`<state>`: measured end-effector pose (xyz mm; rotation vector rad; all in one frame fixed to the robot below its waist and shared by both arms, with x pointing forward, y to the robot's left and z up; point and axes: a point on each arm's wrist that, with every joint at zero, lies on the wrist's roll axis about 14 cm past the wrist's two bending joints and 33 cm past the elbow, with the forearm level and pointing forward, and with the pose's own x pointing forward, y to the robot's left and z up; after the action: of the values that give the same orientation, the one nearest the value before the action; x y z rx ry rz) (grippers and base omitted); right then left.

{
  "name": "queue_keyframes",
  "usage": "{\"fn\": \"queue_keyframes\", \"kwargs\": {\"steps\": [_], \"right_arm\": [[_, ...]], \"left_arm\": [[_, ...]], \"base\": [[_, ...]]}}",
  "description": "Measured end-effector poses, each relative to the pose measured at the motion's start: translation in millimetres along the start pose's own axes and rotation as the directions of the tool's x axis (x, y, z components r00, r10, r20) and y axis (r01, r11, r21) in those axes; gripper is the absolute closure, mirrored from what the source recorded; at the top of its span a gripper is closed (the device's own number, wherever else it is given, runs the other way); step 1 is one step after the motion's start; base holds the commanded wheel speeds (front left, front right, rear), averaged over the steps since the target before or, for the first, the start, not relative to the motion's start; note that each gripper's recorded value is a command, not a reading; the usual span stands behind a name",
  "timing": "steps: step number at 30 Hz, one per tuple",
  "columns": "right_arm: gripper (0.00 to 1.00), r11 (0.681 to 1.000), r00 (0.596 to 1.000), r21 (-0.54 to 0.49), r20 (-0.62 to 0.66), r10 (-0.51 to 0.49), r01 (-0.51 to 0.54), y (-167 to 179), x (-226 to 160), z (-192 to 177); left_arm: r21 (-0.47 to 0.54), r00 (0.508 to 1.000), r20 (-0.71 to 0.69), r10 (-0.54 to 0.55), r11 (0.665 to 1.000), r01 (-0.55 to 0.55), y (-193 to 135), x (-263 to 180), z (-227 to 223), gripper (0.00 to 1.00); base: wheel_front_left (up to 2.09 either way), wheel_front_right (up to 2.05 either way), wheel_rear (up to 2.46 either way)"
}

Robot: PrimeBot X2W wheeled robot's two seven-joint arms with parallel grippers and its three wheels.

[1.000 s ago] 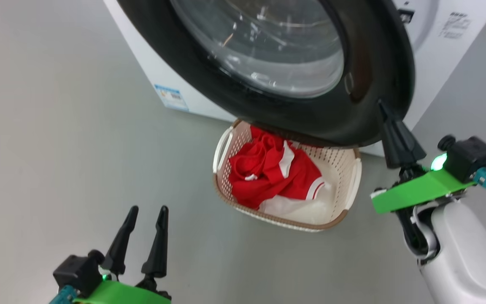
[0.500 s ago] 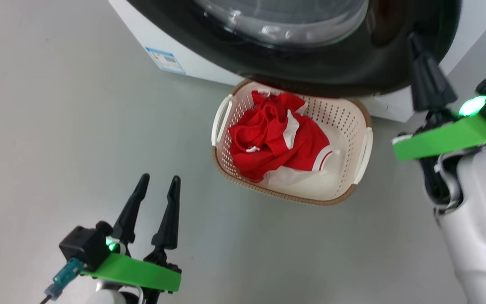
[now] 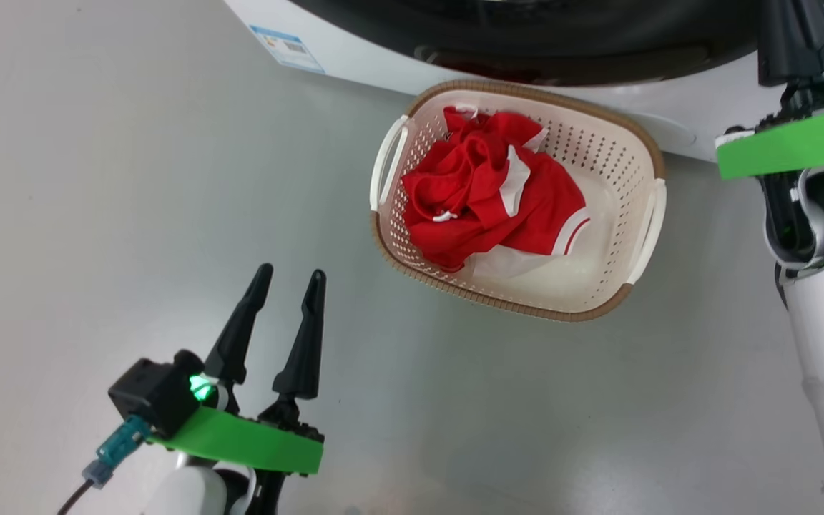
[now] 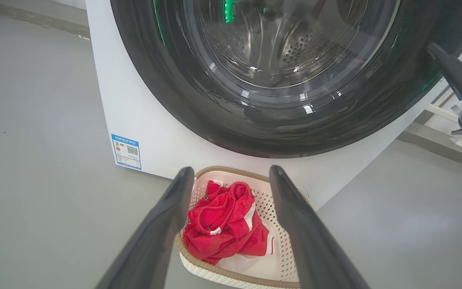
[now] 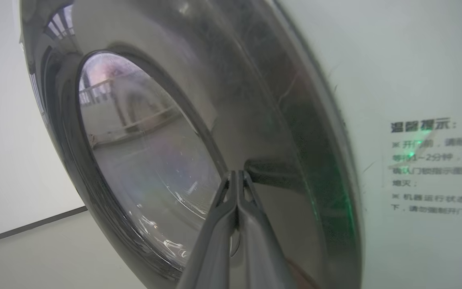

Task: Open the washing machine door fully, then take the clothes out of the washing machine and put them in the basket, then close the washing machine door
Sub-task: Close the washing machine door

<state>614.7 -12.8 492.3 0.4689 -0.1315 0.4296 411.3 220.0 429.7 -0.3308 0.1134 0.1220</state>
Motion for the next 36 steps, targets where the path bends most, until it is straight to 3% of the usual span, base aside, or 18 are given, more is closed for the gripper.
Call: {"fn": "queue_keyframes", "kwargs": {"steps": [8,18,19,20,22,23,24,25,36], "right_arm": [[1.00,0.999,1.000,0.032,0.012,0.009,-0.010,2,10,-7],[1.00,0.998,0.998,-0.049,-0.045,0.039,-0.041,9,-6,-6],[0.97,0.998,0.997,-0.051,-0.061,0.040,-0.044,10,-12,-9],[0.74,0.998,0.996,-0.052,-0.078,0.042,-0.046,12,-18,-13],[0.56,0.997,0.994,-0.057,-0.106,0.038,-0.044,13,-31,-18],[0.43,0.997,0.993,-0.060,-0.117,0.034,-0.042,12,-36,-19],[0.14,0.997,0.991,-0.065,-0.127,0.033,-0.041,13,-42,-20],[0.00,0.997,0.990,-0.067,-0.135,0.029,-0.038,13,-47,-21],[0.00,0.995,0.982,-0.085,-0.178,-0.062,0.047,3,-107,-12]], "left_arm": [[0.008,1.000,0.005,-0.006,1.000,0.006,0,10,1,0.00],[0.010,0.999,0.037,-0.019,1.000,0.019,-5,8,13,0.00],[0.010,0.999,0.040,-0.020,1.000,0.020,-5,7,14,0.00],[0.012,0.999,0.043,-0.022,1.000,0.021,-6,7,15,0.00],[0.014,0.998,0.049,-0.025,1.000,0.024,-7,6,17,0.00],[0.016,0.998,0.050,-0.024,1.000,0.024,-7,4,18,0.00],[0.015,0.999,0.048,-0.023,1.000,0.022,-6,2,17,0.00],[0.014,0.999,0.045,-0.023,1.000,0.022,-7,0,16,0.00],[0.033,0.997,0.053,-0.047,0.998,0.045,-15,-16,20,0.00]], "base": [[0.00,0.00,0.00],[0.00,0.00,0.00],[0.00,0.00,0.00],[0.00,0.00,0.00],[0.00,0.00,0.00],[0.00,0.00,0.00],[0.00,0.00,0.00],[0.00,0.00,0.00],[0.00,0.00,0.00]]}}
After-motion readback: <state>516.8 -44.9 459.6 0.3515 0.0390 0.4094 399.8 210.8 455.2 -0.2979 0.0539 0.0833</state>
